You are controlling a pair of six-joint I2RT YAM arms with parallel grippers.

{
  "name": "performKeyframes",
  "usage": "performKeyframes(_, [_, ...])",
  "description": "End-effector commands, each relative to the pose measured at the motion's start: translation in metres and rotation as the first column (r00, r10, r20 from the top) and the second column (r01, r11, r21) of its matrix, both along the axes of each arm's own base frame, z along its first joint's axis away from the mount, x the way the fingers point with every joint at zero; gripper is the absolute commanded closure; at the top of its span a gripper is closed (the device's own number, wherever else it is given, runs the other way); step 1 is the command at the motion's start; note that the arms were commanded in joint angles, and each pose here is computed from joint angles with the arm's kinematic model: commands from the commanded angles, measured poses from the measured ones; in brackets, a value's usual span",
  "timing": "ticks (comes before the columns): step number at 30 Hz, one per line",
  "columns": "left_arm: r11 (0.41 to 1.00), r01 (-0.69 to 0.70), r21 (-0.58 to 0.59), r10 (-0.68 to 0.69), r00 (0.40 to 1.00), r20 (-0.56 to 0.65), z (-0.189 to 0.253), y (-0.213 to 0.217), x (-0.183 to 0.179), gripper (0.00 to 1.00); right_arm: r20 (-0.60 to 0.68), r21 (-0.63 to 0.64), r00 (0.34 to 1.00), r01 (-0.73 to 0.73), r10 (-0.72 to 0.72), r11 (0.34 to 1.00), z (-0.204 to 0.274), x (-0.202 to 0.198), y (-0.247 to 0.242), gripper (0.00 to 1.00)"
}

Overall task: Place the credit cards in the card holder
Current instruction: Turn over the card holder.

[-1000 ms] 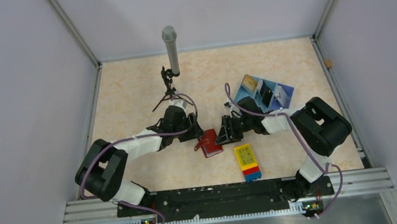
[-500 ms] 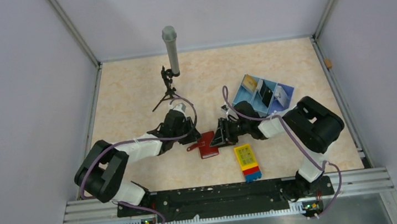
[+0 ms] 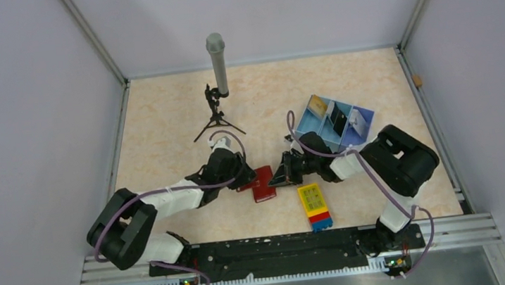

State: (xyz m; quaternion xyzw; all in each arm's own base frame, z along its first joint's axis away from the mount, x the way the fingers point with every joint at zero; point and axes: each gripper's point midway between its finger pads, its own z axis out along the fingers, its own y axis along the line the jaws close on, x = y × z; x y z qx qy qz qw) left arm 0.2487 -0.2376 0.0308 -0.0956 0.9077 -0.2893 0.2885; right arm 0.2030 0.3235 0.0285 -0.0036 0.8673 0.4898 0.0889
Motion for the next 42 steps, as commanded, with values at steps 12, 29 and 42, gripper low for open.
performKeyframes(12, [0.99,-0.115,-0.077,0.128,0.971,0.201,0.17,0.0,0.033,0.14,0.536,-0.266,0.842,0.097,0.064,0.959,0.118,0.084,-0.006,1.0])
performKeyframes(29, [0.981,-0.149,-0.122,0.169,0.969,0.178,0.174,-0.039,0.067,0.07,0.768,-0.366,0.617,0.2,0.173,0.909,0.184,0.073,-0.005,1.0])
performKeyframes(42, [0.985,-0.131,-0.116,0.145,0.982,0.123,0.153,-0.066,0.075,0.51,0.798,-0.496,0.523,0.285,0.301,0.82,0.177,0.072,-0.008,1.0])
